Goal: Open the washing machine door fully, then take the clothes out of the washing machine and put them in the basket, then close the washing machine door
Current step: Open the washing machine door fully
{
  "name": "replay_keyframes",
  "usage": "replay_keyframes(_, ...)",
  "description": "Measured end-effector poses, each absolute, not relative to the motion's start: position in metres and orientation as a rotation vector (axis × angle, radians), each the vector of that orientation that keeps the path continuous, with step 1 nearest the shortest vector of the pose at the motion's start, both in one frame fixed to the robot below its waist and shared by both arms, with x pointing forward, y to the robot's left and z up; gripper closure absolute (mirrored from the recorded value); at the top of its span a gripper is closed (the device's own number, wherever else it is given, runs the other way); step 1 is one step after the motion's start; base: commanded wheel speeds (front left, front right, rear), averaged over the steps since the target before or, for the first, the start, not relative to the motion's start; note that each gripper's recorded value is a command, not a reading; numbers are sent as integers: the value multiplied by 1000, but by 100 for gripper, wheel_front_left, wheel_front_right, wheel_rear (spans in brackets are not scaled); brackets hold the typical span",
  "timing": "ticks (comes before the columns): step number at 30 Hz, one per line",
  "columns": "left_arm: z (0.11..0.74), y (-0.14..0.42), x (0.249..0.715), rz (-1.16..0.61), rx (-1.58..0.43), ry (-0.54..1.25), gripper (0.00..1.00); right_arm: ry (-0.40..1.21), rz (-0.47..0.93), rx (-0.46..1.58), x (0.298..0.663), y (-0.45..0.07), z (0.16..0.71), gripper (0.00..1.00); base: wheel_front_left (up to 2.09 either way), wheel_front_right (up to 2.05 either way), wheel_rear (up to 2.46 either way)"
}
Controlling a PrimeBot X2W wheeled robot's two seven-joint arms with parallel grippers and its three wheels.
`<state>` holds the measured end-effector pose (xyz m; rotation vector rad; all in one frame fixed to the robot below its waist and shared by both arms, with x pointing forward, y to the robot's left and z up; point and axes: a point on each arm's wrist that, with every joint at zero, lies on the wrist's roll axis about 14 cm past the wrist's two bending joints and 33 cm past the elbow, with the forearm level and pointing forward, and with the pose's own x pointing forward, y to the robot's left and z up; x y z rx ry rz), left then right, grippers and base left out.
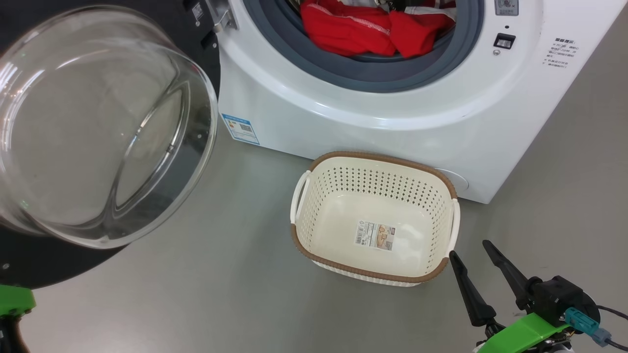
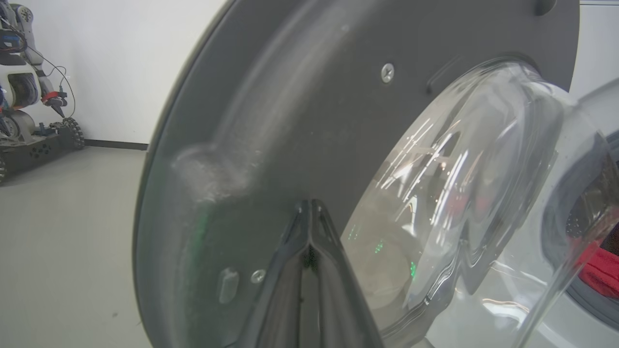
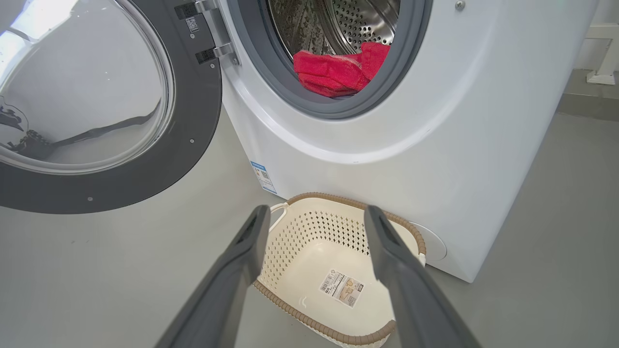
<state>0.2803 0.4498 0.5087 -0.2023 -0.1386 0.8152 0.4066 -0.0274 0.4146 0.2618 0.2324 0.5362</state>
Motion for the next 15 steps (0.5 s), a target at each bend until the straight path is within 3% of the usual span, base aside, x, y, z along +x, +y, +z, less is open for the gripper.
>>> replay_keyframes(15, 500, 432, 272, 769, -209, -117, 100, 191, 531, 270, 404, -25, 432, 0, 0, 0, 0)
